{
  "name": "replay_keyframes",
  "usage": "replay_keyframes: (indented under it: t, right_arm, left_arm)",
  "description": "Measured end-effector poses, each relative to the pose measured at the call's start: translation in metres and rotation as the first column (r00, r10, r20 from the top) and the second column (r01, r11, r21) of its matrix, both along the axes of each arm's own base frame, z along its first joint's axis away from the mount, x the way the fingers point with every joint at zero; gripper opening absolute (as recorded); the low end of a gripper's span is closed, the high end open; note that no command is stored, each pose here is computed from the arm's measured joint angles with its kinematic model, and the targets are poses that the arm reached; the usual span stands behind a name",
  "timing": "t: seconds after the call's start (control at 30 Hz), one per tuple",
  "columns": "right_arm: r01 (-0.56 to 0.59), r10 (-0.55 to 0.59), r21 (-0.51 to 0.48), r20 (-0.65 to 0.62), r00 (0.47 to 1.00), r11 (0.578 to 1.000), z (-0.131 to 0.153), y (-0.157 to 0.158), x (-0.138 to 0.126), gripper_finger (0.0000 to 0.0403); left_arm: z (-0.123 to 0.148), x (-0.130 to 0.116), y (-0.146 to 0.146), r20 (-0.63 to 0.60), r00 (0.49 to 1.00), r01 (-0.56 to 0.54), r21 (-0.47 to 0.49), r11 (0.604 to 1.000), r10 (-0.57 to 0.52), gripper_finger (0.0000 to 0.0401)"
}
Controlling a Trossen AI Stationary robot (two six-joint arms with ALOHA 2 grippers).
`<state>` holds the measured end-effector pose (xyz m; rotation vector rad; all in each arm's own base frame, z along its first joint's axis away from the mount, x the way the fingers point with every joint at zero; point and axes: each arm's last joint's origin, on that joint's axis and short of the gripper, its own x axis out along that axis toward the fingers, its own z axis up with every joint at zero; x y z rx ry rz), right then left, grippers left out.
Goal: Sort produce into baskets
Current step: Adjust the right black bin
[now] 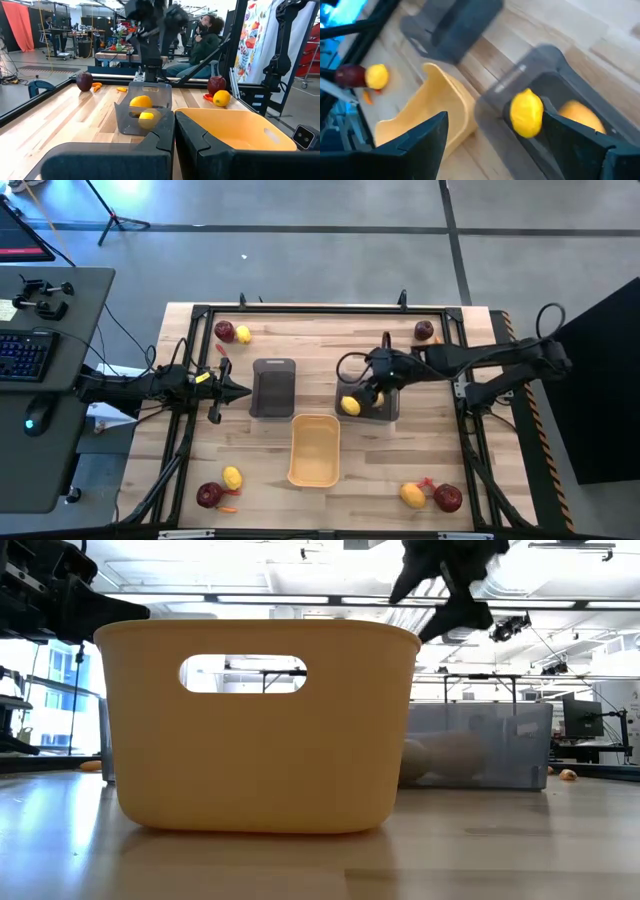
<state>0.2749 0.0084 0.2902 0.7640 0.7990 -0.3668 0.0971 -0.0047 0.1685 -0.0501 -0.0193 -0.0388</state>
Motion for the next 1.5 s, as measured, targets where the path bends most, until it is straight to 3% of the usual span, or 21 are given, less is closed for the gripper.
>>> replay_keyframes:
  t: [0.17,0.3,0.47,0.6,0.7,0.8,0.93,1.0,1.07,1.13,1.23,1.3,1.4,1.5]
  right_arm:
    - [-0.092,0.091,-0.022,-0.032,0.995,0.996,0.007,0.015,-0.004,0.0312]
    - [-0.14,0.146,0.056,-0.12,0.982,0.989,0.002,0.028,-0.012,0.0312]
    - [-0.137,0.159,0.13,-0.179,0.971,0.982,0.0,0.047,-0.021,0.0312]
    - [-0.063,0.084,0.12,-0.182,0.98,0.991,0.0,0.055,-0.024,0.0312]
    - [0.004,0.015,0.111,-0.174,0.985,0.994,0.001,0.056,-0.024,0.0312]
    - [0.033,-0.013,0.116,-0.171,0.985,0.993,0.001,0.056,-0.024,0.0312]
    - [0.08,-0.057,0.132,-0.169,0.984,0.988,0.001,0.054,-0.024,0.0312]
    - [0.105,-0.073,0.124,-0.243,0.967,0.987,-0.004,0.055,-0.027,0.0312]
    - [0.096,-0.052,0.11,-0.353,0.934,0.989,-0.015,0.059,-0.033,0.0312]
    - [0.105,-0.048,0.112,-0.423,0.905,0.988,-0.025,0.063,-0.038,0.0312]
    - [0.127,-0.056,0.127,-0.456,0.888,0.984,-0.033,0.064,-0.042,0.0312]
    - [0.15,-0.075,0.121,-0.476,0.876,0.981,-0.039,0.06,-0.043,0.0312]
    - [0.133,-0.064,0.106,-0.492,0.868,0.985,-0.045,0.053,-0.044,0.0312]
    - [0.073,-0.031,0.06,-0.516,0.856,0.996,-0.05,0.042,-0.045,0.0312]
  left_arm:
    - [0.0,0.0,0.0,0.0,1.0,0.0,0.0,1.0,0.0,0.0]
    - [0.0,0.0,0.0,0.0,1.0,0.0,0.0,1.0,0.0,0.0]
    - [0.001,0.0,0.001,0.005,1.0,-0.023,0.003,1.0,0.023,0.0]
    - [0.012,-0.001,0.001,0.124,0.991,-0.029,-0.093,0.995,0.04,0.0]
    - [0.029,-0.005,0.003,0.29,0.952,-0.02,-0.258,0.966,0.097,0.0]
    - [0.045,-0.013,0.005,0.452,0.877,0.029,-0.386,0.922,0.162,0.0]
    - [0.058,-0.021,0.006,0.581,0.794,0.113,-0.429,0.896,0.179,0.0]
    - [0.062,-0.024,0.009,0.603,0.758,0.09,-0.476,0.875,0.25,0.0]
    - [0.064,-0.023,0.011,0.554,0.768,0.045,-0.546,0.836,0.321,0.0003]
    - [0.073,-0.019,0.011,0.473,0.816,-0.018,-0.553,0.833,0.332,0.0016]
    - [0.092,-0.013,0.013,0.271,0.886,-0.173,-0.562,0.809,0.377,0.0056]
    - [0.105,-0.008,0.015,0.097,0.903,-0.307,-0.535,0.787,0.418,0.0091]
    - [0.121,0.0,0.021,-0.186,0.864,-0.499,-0.449,0.741,0.469,0.0146]
    - [0.132,0.01,0.028,-0.408,0.765,-0.633,-0.334,0.698,0.498,0.0191]
